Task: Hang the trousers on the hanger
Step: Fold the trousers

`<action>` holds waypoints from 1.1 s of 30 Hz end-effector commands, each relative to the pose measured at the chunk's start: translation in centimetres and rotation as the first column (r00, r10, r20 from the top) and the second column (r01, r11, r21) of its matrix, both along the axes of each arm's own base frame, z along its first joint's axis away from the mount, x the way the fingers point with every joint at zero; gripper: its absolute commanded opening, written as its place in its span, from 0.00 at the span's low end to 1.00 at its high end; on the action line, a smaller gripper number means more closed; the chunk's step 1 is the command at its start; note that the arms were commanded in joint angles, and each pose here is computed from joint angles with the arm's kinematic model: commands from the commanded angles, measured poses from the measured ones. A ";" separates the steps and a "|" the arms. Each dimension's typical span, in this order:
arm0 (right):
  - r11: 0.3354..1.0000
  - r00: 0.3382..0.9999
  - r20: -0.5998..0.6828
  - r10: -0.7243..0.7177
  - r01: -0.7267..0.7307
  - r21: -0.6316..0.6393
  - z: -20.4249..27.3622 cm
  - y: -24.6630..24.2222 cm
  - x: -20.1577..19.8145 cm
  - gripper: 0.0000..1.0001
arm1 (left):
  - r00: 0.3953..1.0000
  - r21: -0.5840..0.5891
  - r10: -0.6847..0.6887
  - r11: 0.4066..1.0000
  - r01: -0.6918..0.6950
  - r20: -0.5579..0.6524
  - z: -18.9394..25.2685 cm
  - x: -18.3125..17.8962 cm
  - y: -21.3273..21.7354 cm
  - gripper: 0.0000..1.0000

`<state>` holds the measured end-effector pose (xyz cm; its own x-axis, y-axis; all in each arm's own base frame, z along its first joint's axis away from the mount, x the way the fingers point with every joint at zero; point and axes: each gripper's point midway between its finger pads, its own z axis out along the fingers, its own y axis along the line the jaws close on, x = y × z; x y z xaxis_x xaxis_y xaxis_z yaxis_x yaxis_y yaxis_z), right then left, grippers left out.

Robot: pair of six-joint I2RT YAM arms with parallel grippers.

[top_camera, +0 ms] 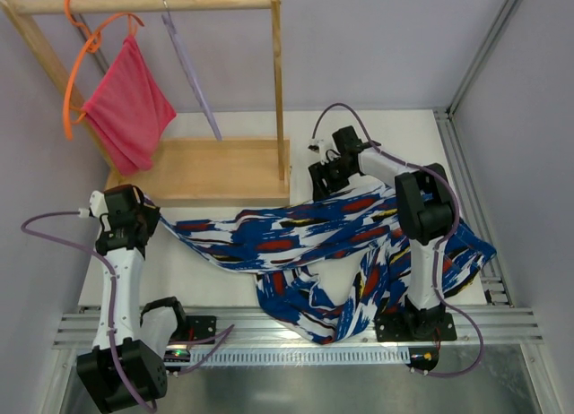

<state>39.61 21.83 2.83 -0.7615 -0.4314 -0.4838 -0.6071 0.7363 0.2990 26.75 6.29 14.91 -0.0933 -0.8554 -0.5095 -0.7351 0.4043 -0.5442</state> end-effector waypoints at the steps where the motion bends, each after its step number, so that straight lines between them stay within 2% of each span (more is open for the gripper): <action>1: 0.994 0.989 -0.092 0.113 -0.113 0.007 -0.9 -0.9 -2.2 0.64 | 0.999 0.024 -0.021 0.999 0.020 0.047 1.5 0.9 0.2 0.00; 4: 0.995 0.990 -0.105 0.093 -0.095 -0.018 -1.5 -1.7 -2.4 0.59 | 0.999 0.040 -0.019 0.999 0.017 0.043 2.0 1.0 0.5 0.00; 8: 0.997 0.994 -0.076 0.080 -0.081 -0.010 -1.1 -1.7 -2.4 0.37 | 0.998 0.035 -0.017 0.999 0.015 0.055 2.5 1.4 0.5 0.00; 9: 0.997 0.996 -0.047 0.075 -0.075 -0.005 -0.7 -1.6 -2.1 0.28 | 0.998 0.039 -0.017 0.999 0.014 0.060 2.8 1.5 0.6 0.00; 11: 0.998 0.998 -0.024 0.064 -0.064 -0.005 -0.4 -1.7 -1.8 0.19 | 0.998 0.045 -0.014 0.999 0.011 0.059 3.0 1.5 0.7 0.00; 12: 0.999 0.999 -0.002 0.052 -0.052 -0.009 -0.2 -1.7 -1.3 0.10 | 0.998 0.048 -0.015 0.999 0.012 0.066 3.3 1.6 0.7 0.01; 13: 0.999 0.999 0.024 0.035 -0.035 -0.014 0.3 -1.9 -0.9 0.05 | 0.996 0.058 -0.023 0.998 0.018 0.082 3.9 1.7 0.7 0.00; 14: 0.999 0.998 0.058 0.002 0.001 -0.048 0.6 -2.6 -0.1 0.04 | 0.995 0.064 -0.024 0.998 0.018 0.093 4.4 1.8 0.8 0.01; 18: 0.992 0.964 0.236 -0.120 0.125 -0.007 5.0 -3.1 2.9 0.04 | 0.989 0.118 -0.023 0.993 0.006 0.144 6.8 1.9 1.4 0.00; 21: 0.987 0.928 0.335 -0.162 0.159 0.036 8.4 -3.6 3.1 0.04 | 0.979 0.162 -0.014 0.987 -0.019 0.203 9.1 1.8 1.9 0.01; 26: 0.985 0.899 0.402 -0.174 0.156 0.078 12.3 -3.6 3.0 0.04 | 0.959 0.194 -0.013 0.980 -0.044 0.284 11.6 1.9 2.2 0.00; 33: 0.980 0.869 0.454 -0.197 0.181 0.080 14.1 -4.2 3.3 0.04 | 0.913 0.215 -0.049 0.976 -0.043 0.405 14.0 2.0 1.8 0.00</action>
